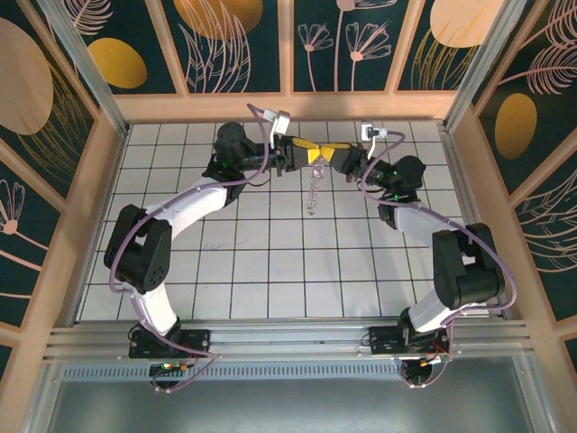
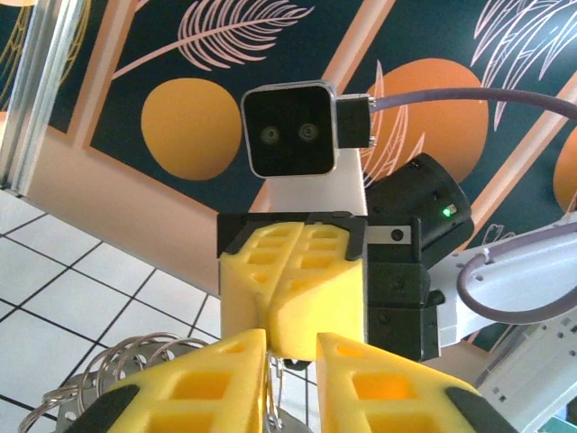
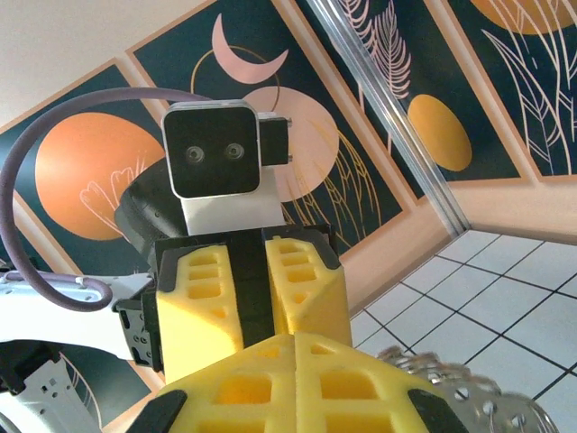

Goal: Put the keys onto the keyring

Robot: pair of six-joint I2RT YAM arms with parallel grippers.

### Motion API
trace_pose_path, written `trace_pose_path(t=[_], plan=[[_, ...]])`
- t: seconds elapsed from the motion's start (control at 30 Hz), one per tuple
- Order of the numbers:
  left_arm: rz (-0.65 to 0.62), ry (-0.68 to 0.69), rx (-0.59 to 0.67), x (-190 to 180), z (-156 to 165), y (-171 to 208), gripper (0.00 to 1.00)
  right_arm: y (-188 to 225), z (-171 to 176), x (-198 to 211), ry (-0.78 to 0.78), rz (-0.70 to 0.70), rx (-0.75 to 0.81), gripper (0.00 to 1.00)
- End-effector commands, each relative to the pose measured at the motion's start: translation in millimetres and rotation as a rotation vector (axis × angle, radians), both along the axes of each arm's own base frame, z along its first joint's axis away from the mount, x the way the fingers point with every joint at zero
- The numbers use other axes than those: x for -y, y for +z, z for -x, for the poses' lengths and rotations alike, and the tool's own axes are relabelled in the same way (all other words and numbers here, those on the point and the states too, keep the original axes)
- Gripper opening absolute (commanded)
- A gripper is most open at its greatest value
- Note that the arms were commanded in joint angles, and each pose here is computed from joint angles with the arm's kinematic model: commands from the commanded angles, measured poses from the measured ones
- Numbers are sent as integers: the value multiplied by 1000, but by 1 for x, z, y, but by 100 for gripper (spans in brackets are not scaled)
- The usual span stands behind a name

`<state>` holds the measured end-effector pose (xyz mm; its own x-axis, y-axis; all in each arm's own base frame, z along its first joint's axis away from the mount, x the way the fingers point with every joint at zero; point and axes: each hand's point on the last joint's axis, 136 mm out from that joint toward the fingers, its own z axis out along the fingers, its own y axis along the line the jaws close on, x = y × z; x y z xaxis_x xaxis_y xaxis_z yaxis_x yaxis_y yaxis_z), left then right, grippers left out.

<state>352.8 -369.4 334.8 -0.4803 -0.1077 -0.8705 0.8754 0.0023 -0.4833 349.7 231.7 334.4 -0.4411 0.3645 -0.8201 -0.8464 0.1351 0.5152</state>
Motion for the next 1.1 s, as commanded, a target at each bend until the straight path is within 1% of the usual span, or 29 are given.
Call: trace_pose_path(t=[0.0,0.17,0.4,0.57,0.63,0.8,0.93,1.07], plan=[[24,-76,76,-1,21,17,25,16,-2,8,-36,-24,43,0],[12,-95,77,0,24,13,25,17,-5,8,-39,-25,41,0],[-5,-99,64,3,20,5,19,20,-5,7,-29,-29,43,0],[-13,-103,57,5,18,2,16,20,-5,5,-22,-26,43,0],[-19,-107,56,6,18,0,13,20,-5,3,-18,-25,42,0],[-29,-104,49,9,15,-5,12,19,-6,0,-11,-23,41,0],[-33,-96,45,10,13,-7,7,17,-7,-1,-8,-20,37,0],[-25,-87,44,11,11,-5,7,15,-6,-3,-3,-16,37,0]])
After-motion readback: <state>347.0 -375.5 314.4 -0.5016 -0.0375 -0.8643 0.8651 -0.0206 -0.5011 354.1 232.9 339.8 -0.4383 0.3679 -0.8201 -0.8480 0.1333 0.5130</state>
